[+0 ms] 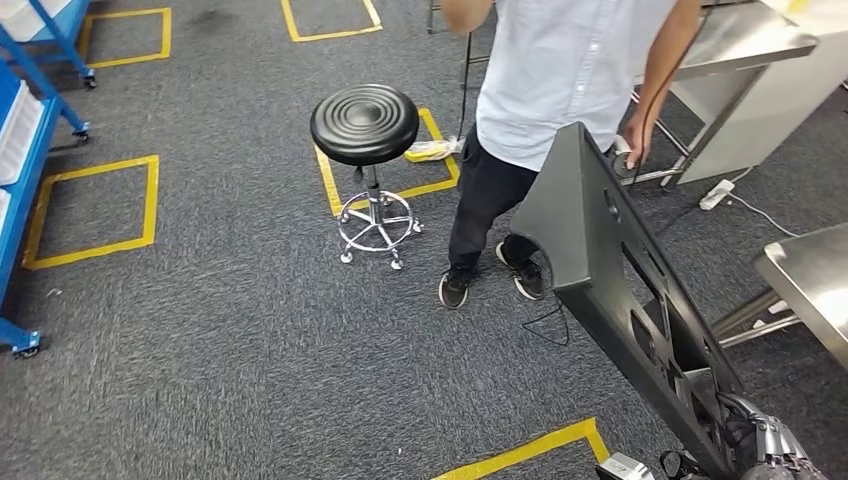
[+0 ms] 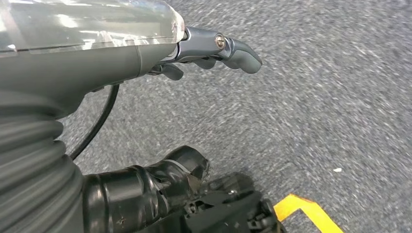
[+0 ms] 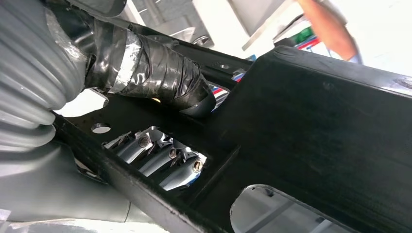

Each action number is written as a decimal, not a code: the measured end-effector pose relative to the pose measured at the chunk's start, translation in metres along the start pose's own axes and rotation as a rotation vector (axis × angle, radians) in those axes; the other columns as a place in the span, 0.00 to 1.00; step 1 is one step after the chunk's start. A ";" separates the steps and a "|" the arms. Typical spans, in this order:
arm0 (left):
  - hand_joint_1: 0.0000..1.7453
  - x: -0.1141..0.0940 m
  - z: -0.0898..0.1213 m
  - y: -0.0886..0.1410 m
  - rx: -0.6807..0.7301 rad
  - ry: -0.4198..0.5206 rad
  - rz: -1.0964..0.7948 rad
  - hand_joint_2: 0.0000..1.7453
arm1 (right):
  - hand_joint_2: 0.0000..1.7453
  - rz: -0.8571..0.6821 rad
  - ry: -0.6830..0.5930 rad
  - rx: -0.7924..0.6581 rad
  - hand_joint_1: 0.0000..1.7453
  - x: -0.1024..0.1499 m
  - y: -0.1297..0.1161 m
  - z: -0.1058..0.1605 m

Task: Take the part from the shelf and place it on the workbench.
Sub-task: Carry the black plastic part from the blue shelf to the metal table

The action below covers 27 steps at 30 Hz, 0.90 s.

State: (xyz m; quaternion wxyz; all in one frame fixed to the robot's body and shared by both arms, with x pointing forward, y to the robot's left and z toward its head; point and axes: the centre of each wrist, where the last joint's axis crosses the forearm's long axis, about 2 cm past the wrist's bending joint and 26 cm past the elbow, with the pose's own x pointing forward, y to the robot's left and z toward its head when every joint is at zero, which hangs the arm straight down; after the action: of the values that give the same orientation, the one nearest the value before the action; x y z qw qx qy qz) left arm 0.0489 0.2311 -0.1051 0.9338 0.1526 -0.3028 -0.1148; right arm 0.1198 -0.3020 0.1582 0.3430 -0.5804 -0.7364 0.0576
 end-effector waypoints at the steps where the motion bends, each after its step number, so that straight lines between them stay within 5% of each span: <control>1: 0.00 0.000 0.000 0.000 0.000 0.000 0.000 1.00 | 1.00 0.001 0.000 0.000 1.00 0.000 0.000 0.000; 27: 0.00 -0.001 0.000 0.000 -0.008 -0.005 0.004 1.00 | 1.00 0.027 0.006 0.016 1.00 -0.004 -0.004 0.003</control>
State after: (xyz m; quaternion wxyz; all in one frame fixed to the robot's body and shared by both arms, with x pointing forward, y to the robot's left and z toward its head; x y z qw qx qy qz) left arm 0.0480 0.2310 -0.1053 0.9338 0.1479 -0.3049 -0.1145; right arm 0.1152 -0.3058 0.1567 0.3492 -0.5877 -0.7268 0.0663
